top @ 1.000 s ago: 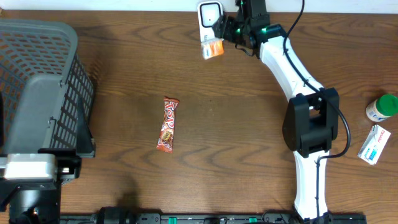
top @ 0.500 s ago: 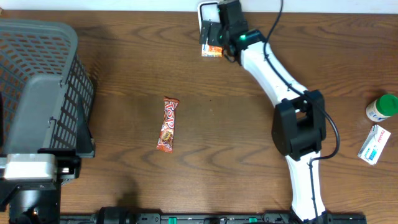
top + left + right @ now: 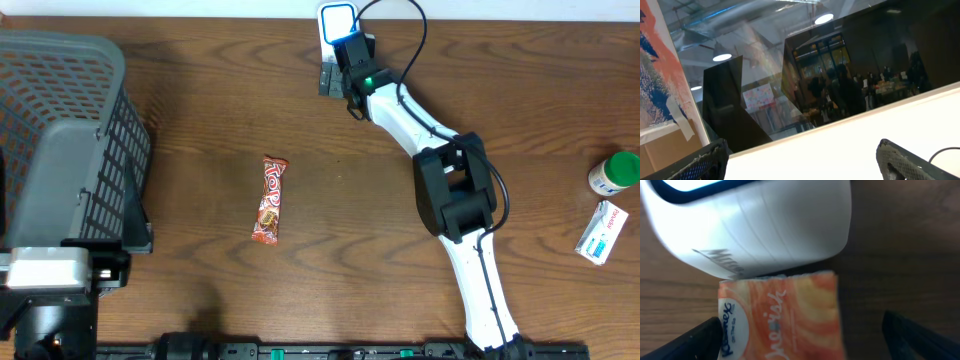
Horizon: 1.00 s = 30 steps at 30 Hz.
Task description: Scan the item barcode
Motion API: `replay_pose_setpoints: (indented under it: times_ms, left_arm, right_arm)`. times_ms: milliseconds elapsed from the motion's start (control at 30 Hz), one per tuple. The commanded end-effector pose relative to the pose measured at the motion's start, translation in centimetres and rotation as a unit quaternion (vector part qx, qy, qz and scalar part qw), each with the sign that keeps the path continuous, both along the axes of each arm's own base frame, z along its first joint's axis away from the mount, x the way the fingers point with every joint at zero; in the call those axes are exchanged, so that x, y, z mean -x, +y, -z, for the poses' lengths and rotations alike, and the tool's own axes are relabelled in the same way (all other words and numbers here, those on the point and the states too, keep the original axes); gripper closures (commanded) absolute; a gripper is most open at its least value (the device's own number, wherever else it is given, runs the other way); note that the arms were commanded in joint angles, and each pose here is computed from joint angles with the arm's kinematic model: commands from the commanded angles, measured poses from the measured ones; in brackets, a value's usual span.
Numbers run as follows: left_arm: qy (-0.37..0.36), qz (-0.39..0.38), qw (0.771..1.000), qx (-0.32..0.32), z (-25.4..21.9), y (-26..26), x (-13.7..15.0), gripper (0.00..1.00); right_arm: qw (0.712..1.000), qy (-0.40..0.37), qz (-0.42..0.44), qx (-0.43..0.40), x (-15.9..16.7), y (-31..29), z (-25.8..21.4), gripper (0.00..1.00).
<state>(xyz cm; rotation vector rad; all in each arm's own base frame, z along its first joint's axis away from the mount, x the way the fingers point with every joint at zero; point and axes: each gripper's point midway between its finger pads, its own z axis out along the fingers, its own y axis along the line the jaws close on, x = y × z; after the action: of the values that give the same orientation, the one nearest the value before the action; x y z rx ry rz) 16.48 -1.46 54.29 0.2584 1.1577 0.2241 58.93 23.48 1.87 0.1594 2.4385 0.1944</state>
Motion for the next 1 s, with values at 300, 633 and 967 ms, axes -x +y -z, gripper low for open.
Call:
replay_pose_setpoints:
  times_ms: [300, 633, 967]
  left_arm:
    - [-0.005, -0.003, 1.0, -0.005, -0.1, 0.0, 0.3, 0.06]
    - [-0.005, -0.003, 1.0, -0.005, -0.1, 0.0, 0.3, 0.06]
    - [-0.005, -0.003, 1.0, -0.005, -0.1, 0.0, 0.3, 0.06]
  right_arm:
    - [1.0, -0.002, 0.023, -0.007, -0.5, 0.3, 3.0, 0.07]
    - [0.998, 0.057, 0.0, 0.014, 1.8, 0.1, 4.9, 0.37]
    - [0.984, 0.174, -0.03, 0.008, 8.5, -0.7, -1.6, 0.4]
